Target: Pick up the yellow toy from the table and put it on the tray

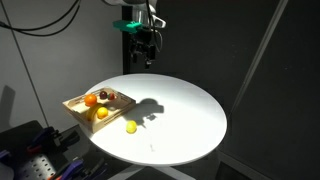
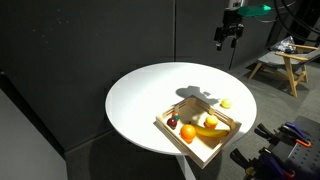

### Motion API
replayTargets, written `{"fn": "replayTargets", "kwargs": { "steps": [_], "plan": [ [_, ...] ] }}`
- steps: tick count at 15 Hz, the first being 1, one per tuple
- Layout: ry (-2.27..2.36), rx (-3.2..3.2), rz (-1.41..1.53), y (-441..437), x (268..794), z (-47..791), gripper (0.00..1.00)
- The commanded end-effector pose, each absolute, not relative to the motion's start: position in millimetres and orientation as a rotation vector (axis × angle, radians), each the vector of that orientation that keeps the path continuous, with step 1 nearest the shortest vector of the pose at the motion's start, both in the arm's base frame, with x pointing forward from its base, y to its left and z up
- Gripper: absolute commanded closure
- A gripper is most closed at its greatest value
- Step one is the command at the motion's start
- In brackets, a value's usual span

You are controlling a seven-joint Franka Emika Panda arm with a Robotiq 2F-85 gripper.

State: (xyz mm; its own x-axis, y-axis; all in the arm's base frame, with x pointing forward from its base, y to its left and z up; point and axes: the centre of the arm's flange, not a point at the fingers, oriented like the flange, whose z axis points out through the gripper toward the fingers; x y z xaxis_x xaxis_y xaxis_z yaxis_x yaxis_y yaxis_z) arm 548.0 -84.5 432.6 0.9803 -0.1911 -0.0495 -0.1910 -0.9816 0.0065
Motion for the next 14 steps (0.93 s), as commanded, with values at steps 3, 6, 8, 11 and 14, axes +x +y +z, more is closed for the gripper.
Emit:
{"fn": "replayTargets", "kwargs": {
  "steps": [3,6,8,11,14],
  "plan": [
    [-0.275,3.156,-0.062,-84.0,556.1,403.3,0.00],
    [-0.265,3.150,-0.069,-83.0,557.8,389.2,0.00],
    [-0.251,3.146,-0.072,-82.0,557.8,383.8,0.00],
    [-0.280,3.134,-0.099,-81.2,559.4,381.4,0.00],
    [-0.275,3.134,-0.100,-80.7,559.3,381.0,0.00]
  ]
}}
